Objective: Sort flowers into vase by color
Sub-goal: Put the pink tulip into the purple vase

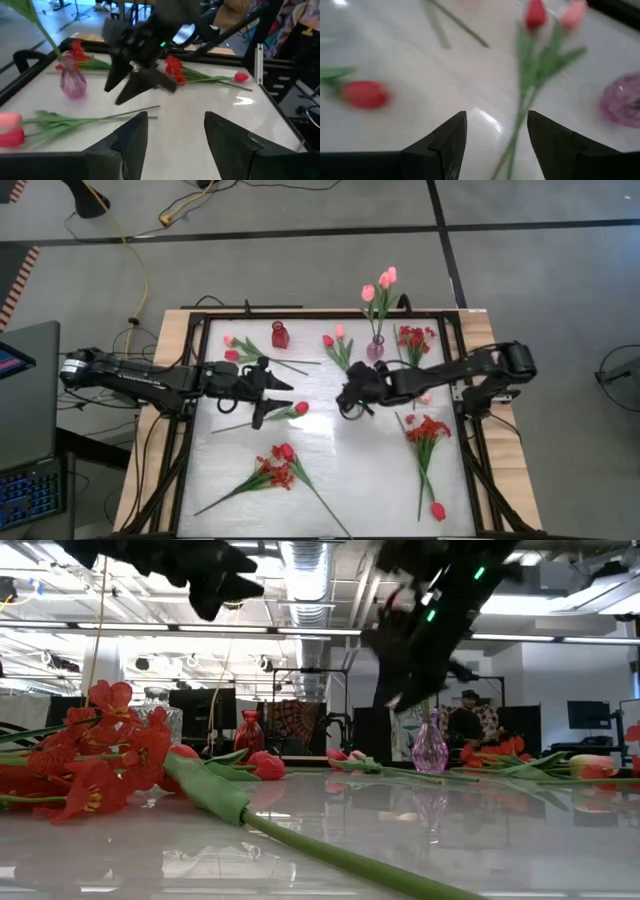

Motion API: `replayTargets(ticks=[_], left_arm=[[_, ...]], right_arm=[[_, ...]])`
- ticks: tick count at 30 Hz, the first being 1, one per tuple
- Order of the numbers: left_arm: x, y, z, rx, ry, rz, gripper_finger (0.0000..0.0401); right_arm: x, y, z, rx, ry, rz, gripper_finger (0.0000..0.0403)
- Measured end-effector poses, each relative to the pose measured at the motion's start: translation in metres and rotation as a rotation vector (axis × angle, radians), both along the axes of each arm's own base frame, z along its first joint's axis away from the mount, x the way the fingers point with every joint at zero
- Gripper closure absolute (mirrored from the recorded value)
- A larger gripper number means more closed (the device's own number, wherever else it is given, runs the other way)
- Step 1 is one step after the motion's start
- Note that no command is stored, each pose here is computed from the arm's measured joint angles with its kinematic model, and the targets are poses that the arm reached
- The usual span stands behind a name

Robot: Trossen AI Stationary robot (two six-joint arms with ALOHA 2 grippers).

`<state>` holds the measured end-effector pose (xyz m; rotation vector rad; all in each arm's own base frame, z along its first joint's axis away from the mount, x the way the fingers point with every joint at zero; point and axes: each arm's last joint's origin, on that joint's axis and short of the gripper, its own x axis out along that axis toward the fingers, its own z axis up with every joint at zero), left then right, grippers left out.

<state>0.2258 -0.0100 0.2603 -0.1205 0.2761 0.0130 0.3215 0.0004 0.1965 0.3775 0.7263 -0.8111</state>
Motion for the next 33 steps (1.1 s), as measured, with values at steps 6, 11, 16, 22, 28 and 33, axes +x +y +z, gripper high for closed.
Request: replayTargets(ticks=[6, 11, 16, 22, 28, 33], left_arm=[[-0.003, 0.0, -0.012, -0.002, 0.042, 0.004, 0.0218], [-0.003, -0.001, -0.013, 0.001, 0.048, -0.01, 0.0218], [-0.003, -0.001, -0.014, 0.009, 0.064, -0.017, 0.0218], [-0.004, -0.001, -0.016, 0.009, 0.078, -0.019, 0.0218], [-0.004, -0.001, -0.016, 0.0, 0.076, -0.017, 0.0218], [-0.004, -0.002, -0.016, -0.005, 0.077, -0.016, 0.0218]], right_arm=[[0.014, -0.037, -0.028, 0.077, 0.037, -0.149, 0.018], [0.022, -0.061, -0.04, 0.104, 0.062, -0.208, 0.0213], [0.026, -0.07, -0.046, 0.101, 0.071, -0.223, 0.0248], [0.025, -0.073, -0.05, 0.098, 0.097, -0.227, 0.0271], [0.025, -0.073, -0.053, 0.092, 0.114, -0.215, 0.0272], [0.023, -0.072, -0.058, 0.09, 0.114, -0.216, 0.0272]])
